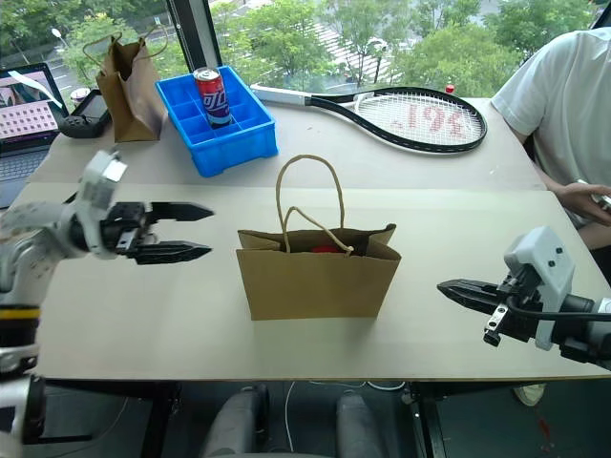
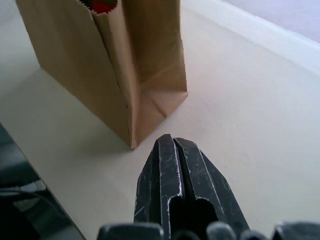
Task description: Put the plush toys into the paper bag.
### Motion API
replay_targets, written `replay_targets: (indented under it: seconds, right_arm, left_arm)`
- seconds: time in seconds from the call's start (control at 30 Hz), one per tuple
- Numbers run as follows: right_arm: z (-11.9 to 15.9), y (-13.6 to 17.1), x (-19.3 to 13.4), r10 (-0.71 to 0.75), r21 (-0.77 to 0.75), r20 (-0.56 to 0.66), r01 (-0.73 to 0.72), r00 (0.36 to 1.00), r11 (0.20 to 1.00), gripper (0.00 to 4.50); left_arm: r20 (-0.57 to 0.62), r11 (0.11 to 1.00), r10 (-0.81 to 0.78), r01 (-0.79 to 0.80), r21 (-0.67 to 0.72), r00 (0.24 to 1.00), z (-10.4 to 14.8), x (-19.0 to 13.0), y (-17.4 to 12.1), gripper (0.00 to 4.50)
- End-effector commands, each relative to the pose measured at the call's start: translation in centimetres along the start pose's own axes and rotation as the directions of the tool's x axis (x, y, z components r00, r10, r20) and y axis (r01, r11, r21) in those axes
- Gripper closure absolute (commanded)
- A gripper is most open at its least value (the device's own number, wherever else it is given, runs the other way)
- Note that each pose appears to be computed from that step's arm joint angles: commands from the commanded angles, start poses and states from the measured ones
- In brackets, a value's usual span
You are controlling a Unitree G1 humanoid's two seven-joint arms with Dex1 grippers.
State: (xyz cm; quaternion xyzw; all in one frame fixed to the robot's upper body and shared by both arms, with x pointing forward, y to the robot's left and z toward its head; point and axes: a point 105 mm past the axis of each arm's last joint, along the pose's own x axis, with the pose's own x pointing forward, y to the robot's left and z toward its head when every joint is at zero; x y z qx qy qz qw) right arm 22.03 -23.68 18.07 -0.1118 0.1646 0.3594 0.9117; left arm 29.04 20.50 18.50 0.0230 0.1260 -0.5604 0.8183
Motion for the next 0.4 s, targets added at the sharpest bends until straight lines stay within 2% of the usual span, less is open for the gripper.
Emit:
replay_targets:
  seconds: [0.03, 0.07, 0.13, 0.17, 0.2, 0.37, 0.4]
  right_arm:
    - [0.7, -0.5, -0.4, -0.040, -0.048, 0.071, 0.044, 0.997, 0.998, 3.50]
    - [0.6, -0.5, -0.3, -0.041, -0.044, 0.080, 0.044, 0.996, 0.998, 3.09]
    - [0.5, -0.7, -0.2, -0.046, -0.040, 0.097, 0.050, 0.994, 0.998, 2.58]
    - [0.4, -0.7, -0.2, -0.051, -0.039, 0.104, 0.055, 0.993, 0.998, 2.07]
    - [0.3, -0.8, -0.2, -0.061, -0.043, 0.112, 0.066, 0.992, 0.997, 1.89]
    - [-0.2, -0.9, 0.1, -0.080, -0.060, 0.115, 0.087, 0.990, 0.994, 0.12]
    - [-0.2, -0.9, 0.2, -0.080, -0.061, 0.113, 0.087, 0.990, 0.994, 0.02]
  left_arm:
    - [0.004, 0.988, 0.127, -0.127, 0.083, 0.992, -0.6, -0.7, -0.1, 0.00]
    - [-0.010, 0.982, 0.171, -0.169, 0.081, 0.985, -1.2, -0.7, 0.2, 0.00]
    - [-0.025, 0.972, 0.224, -0.221, 0.081, 0.974, -2.0, -0.8, 0.3, 0.00]
    - [-0.025, 0.969, 0.239, -0.236, 0.078, 0.971, -2.4, -0.8, 0.3, 0.00]
    - [-0.026, 0.967, 0.247, -0.245, 0.075, 0.969, -2.9, -1.0, 0.1, 0.00]
    - [-0.015, 0.949, 0.300, -0.297, 0.106, 0.954, -3.9, -0.9, 0.2, 0.00]
    - [-0.013, 0.948, 0.302, -0.299, 0.113, 0.953, -3.9, -0.9, 0.2, 0.00]
